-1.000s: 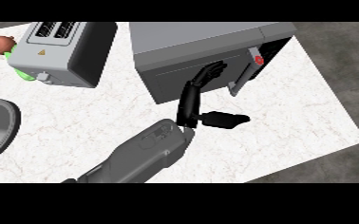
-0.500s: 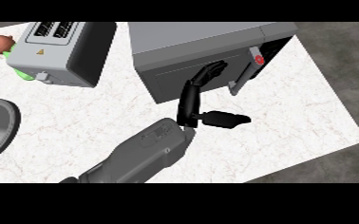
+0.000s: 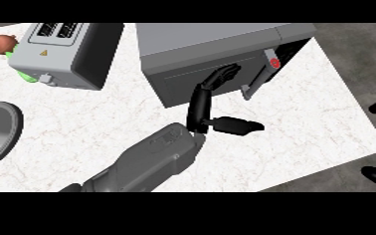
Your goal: Pick up the milk, place it into the microwave and close the microwave
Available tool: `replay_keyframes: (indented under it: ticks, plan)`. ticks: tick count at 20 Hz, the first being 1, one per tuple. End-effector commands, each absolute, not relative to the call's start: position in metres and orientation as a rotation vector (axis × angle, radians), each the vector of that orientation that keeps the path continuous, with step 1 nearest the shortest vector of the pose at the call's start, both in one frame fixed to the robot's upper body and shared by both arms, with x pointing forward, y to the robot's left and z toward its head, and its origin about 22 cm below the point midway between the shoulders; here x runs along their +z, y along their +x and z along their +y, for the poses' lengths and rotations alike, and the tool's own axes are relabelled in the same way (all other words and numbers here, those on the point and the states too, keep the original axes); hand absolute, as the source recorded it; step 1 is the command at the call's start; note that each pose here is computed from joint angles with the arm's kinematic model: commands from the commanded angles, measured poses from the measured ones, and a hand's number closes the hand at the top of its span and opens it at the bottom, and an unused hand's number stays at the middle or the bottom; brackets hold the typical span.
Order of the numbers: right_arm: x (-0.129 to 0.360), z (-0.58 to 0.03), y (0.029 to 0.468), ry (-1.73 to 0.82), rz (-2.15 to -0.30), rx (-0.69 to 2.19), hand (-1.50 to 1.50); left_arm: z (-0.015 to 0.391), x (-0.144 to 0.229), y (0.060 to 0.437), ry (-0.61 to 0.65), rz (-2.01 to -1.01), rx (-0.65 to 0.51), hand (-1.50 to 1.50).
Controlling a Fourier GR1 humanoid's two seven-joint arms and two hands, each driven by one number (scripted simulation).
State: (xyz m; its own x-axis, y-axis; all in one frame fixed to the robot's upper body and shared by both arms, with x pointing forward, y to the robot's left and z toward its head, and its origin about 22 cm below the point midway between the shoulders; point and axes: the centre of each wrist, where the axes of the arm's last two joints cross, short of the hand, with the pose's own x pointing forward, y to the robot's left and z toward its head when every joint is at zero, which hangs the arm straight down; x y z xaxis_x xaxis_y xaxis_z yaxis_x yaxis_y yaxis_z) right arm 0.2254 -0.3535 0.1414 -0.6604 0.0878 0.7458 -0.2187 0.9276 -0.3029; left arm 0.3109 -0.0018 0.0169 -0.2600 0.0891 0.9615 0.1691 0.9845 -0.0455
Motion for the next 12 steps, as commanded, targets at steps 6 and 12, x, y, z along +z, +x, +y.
replay_keyframes:
  ticks: [6,12]
  plan:
    - [0.138,-0.363,0.241,0.238,-2.203,0.407,-1.50,0.005,0.027,0.336,-0.108,-1.834,0.010,-1.50]
    - [0.140,-0.372,0.250,0.270,-2.185,0.378,-1.50,0.007,0.024,0.338,-0.093,-1.841,0.017,-1.50]
